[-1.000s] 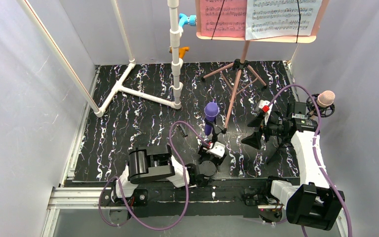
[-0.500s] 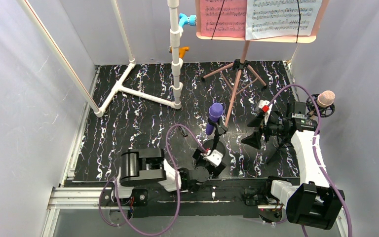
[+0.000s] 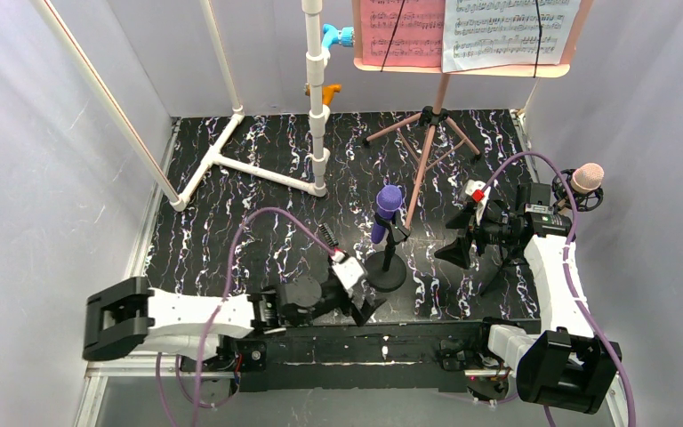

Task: Pack up the instrument practice props
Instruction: Adjust the microphone stand with the microphone at the center of the board, then remove the microphone from the microphone stand.

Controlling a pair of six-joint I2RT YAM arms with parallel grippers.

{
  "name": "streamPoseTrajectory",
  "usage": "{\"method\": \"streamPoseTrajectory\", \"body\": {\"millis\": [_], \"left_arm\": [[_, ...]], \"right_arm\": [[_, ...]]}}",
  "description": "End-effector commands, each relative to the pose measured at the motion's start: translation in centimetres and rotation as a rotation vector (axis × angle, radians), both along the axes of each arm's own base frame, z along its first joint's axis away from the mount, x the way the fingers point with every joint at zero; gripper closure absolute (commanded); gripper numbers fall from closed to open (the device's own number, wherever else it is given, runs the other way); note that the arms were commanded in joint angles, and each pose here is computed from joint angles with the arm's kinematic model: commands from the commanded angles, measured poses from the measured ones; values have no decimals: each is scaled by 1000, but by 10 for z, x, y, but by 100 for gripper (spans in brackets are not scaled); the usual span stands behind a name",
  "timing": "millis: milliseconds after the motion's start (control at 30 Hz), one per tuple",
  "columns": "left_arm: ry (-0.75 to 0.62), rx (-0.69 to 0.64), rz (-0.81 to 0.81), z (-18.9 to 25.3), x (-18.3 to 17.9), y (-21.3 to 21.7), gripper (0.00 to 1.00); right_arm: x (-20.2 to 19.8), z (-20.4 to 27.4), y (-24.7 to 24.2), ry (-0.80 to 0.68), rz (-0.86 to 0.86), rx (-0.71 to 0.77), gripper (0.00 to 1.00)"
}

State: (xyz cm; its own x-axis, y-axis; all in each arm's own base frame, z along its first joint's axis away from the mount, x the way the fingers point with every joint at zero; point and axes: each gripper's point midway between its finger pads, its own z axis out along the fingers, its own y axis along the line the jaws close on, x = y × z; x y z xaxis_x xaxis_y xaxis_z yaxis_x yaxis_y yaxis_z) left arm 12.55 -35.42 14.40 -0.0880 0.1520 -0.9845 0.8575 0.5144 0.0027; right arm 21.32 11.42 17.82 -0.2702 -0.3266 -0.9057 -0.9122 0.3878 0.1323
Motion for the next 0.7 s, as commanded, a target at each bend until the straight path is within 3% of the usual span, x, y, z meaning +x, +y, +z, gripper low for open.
{"method": "streamPoseTrajectory", "body": {"millis": [0,100,367,667], "left_arm": [[79,-4,-126,23,-3,18,2],[64,-74,-216,59,-1,25,2],[-172,-68,-203,125,40,43,2],[-317,-30,-245,157,79,17,7]], "right_arm": [[2,0,1,-14,3,1,0],[2,-1,1,-12,3,0,0],[2,-1,1,-12,3,0,0],[2,-1,1,-15,2,0,0]]}}
